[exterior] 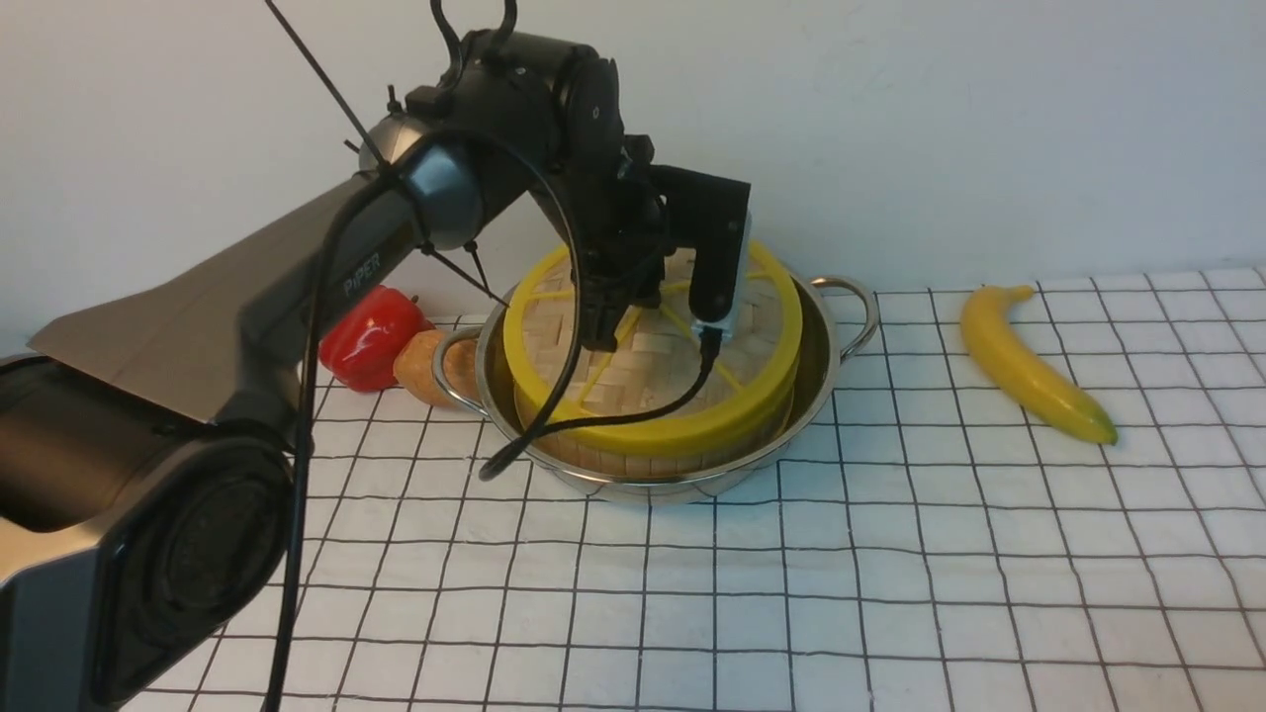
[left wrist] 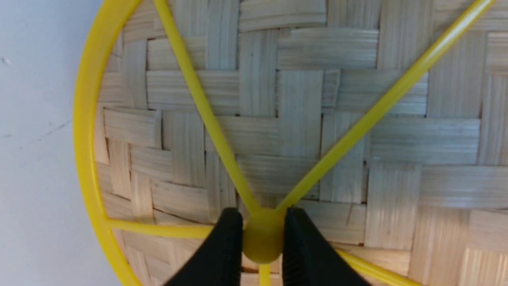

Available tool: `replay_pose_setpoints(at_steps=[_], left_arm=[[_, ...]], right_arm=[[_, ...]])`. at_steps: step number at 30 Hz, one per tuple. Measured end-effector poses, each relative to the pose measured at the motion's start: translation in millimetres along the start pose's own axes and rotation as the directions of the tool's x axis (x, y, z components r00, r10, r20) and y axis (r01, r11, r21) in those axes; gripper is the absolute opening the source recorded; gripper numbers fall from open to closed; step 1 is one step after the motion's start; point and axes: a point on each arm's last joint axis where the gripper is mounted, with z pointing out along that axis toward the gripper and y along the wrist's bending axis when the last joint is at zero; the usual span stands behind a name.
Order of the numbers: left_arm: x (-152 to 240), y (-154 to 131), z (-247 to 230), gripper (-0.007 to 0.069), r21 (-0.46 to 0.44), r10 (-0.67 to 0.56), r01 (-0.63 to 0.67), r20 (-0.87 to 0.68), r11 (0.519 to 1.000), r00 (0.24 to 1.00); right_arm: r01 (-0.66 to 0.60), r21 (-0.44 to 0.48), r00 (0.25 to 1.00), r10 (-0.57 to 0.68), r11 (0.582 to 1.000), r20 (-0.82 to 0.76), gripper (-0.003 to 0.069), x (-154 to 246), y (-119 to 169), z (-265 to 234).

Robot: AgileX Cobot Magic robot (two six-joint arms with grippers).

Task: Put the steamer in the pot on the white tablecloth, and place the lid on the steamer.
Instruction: 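Place the yellow bamboo steamer lid onto the steamer in the pot with the left gripper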

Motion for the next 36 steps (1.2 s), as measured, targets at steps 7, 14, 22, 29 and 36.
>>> replay_pose_setpoints(at_steps=[7, 14, 22, 29, 36], left_arm=[[-4.7, 0.6, 0.4, 0.0116, -0.011, 0.066, -0.065, 0.051, 0.998, 0.997], [-7.6, 5.9, -0.5, 0.0116, -0.065, 0.043, -0.038, 0.081, 0.997, 0.996], [-4.1, 6.4, 0.5, 0.0116, -0.066, -0.035, 0.038, 0.045, 0.997, 0.998], [-20.4, 8.3, -12.3, 0.0116, -0.059, -0.037, 0.038, 0.023, 0.998, 0.999], [-31.9, 16.9, -46.4, 0.0116, -0.042, -0.06, 0.062, 0.035, 0.997, 0.998]], right_arm=[[0.0, 0.0, 1.0, 0.0, 1.0, 0.0, 0.0242, 0.0, 0.0, 0.0], [0.0, 0.0, 1.0, 0.0, 1.0, 0.0, 0.0242, 0.0, 0.0, 0.0], [0.0, 0.0, 1.0, 0.0, 1.0, 0.0, 0.0242, 0.0, 0.0, 0.0], [0.0, 0.0, 1.0, 0.0, 1.0, 0.0, 0.0242, 0.0, 0.0, 0.0], [0.0, 0.0, 1.0, 0.0, 1.0, 0.0, 0.0242, 0.0, 0.0, 0.0]])
